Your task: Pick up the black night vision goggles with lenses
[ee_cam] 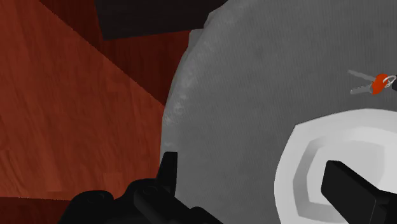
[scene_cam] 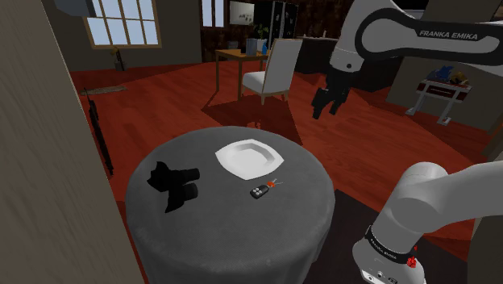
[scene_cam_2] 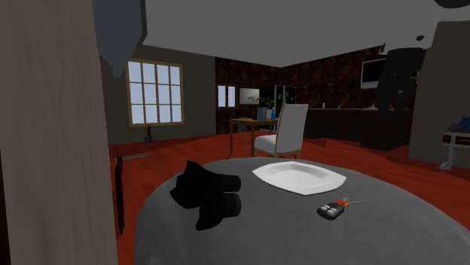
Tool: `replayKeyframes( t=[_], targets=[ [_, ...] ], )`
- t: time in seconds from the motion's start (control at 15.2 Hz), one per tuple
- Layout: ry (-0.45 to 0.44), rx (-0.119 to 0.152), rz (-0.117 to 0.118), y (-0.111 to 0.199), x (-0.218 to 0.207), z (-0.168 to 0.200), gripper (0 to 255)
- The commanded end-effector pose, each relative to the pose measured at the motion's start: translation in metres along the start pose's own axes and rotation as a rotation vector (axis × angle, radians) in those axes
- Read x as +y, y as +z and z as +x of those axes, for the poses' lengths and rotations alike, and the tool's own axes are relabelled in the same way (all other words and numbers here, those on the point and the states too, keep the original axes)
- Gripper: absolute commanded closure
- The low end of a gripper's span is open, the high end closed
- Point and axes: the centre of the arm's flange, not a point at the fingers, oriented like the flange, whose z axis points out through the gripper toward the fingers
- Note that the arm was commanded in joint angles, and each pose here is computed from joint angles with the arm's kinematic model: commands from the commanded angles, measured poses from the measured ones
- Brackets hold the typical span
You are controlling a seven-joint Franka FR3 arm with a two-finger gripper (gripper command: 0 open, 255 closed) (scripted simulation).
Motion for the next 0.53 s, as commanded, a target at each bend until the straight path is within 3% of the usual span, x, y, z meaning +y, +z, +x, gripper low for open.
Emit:
replayKeyframes(
  t=[0.0, 0.46],
  targets=[
    [0.0, 0.0, 0.0, 0.0, 0.0, 0.0, 0],
    [0.036, -0.02, -0.014, 0.016, -0.093, 0.007, 0]
  ],
)
